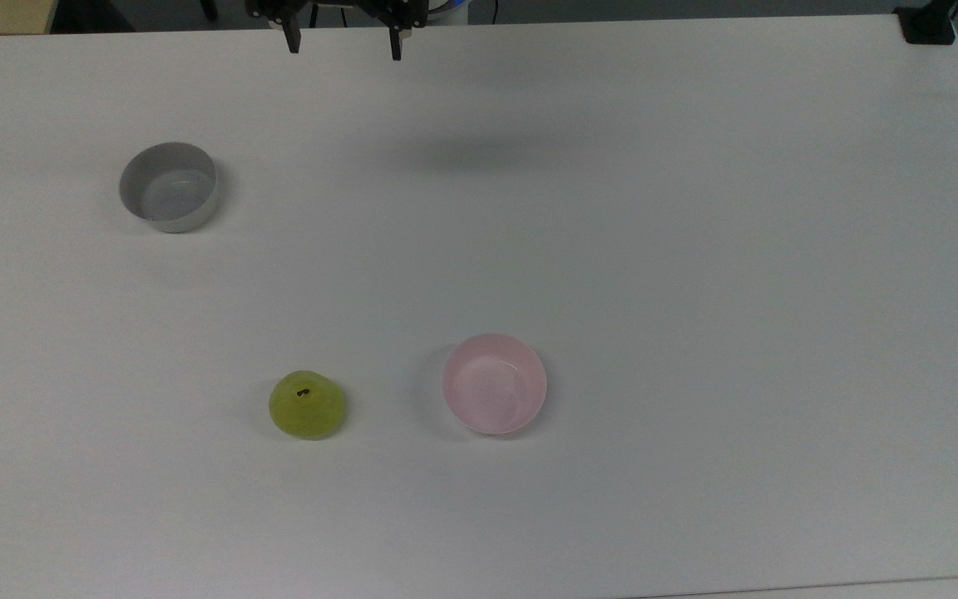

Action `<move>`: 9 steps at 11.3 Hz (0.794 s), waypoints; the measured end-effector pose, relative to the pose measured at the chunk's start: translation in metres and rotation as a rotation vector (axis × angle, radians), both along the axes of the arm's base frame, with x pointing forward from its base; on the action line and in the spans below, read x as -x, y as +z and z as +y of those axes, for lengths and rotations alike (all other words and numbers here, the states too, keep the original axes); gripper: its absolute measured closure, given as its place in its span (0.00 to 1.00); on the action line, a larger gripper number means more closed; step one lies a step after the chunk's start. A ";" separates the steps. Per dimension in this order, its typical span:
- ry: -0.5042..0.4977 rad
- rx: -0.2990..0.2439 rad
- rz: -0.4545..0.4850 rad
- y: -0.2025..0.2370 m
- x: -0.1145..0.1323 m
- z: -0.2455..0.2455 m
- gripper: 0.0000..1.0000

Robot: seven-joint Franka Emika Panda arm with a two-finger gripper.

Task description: Place the pear in the bowl

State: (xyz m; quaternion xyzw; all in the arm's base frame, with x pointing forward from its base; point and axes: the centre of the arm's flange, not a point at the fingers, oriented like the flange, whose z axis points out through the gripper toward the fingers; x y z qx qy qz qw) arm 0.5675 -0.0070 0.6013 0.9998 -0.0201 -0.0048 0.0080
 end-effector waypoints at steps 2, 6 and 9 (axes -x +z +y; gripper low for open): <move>0.002 0.000 -0.008 0.000 -0.001 0.000 0.00; 0.065 0.001 -0.050 -0.003 -0.011 0.000 0.00; 0.092 0.003 -0.109 -0.016 -0.031 -0.001 0.00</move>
